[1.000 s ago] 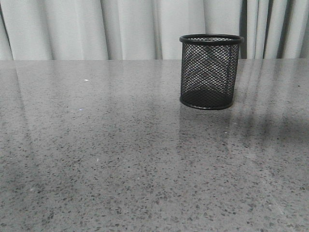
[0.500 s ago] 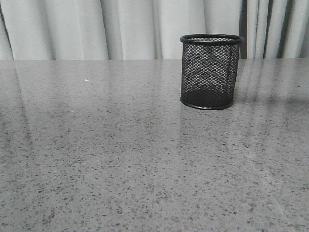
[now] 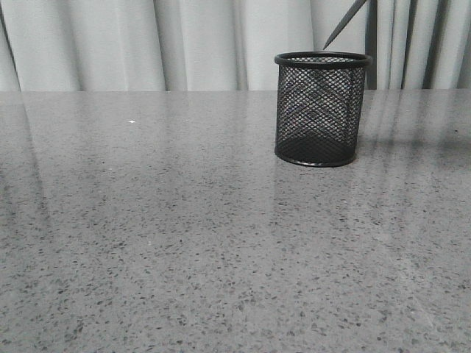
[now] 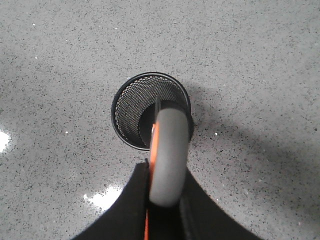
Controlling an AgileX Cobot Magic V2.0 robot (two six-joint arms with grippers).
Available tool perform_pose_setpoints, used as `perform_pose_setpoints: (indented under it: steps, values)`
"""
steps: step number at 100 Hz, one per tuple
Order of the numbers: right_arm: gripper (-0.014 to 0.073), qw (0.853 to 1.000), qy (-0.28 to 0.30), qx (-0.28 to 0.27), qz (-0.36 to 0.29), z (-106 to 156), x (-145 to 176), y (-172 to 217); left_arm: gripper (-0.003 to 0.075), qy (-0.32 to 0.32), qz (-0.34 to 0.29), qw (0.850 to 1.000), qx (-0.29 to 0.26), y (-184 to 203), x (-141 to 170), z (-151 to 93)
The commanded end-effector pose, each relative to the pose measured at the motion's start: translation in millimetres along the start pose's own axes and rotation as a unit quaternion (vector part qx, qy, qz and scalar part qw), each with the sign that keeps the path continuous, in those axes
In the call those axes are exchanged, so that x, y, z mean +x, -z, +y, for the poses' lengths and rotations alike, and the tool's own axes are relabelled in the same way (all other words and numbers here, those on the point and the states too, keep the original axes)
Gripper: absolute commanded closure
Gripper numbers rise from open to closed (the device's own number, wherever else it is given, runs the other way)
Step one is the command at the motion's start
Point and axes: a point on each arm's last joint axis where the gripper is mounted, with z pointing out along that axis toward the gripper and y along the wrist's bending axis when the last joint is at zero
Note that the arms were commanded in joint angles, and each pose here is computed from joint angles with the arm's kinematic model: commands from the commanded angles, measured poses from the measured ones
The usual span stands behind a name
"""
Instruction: Put scissors into bucket
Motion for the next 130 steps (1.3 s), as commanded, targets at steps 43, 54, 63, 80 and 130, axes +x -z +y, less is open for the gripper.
perform_pose_setpoints:
  steps: [43, 54, 63, 80, 130]
  values:
    - [0.0645, 0.999, 0.008, -0.026, 0.043, 1.6, -14.2, -40.7, 0.0230, 0.008, -0.039, 0.999, -0.020, 5.1, -7.9, 6.4]
    - [0.0645, 0.998, 0.007, -0.028, 0.053, 0.0, -14.9, -49.3, 0.0230, 0.008, -0.039, 0.999, -0.020, 5.1, -7.9, 6.4]
    - [0.0636, 0.998, 0.006, -0.026, 0.058, -1.7, -15.1, -53.0, 0.0230, 0.008, -0.039, 0.999, -0.020, 5.1, -7.9, 6.4]
    - [0.0451, 0.998, 0.005, -0.026, 0.060, -2.8, -15.6, -56.5, 0.0230, 0.008, -0.039, 0.999, -0.020, 5.1, -7.9, 6.4]
    - [0.0263, 0.997, 0.049, 0.000, -0.057, 18.6, -35.6, 24.5, 0.0230, 0.008, -0.038, 0.999, -0.019, 5.0, -7.7, 6.4]
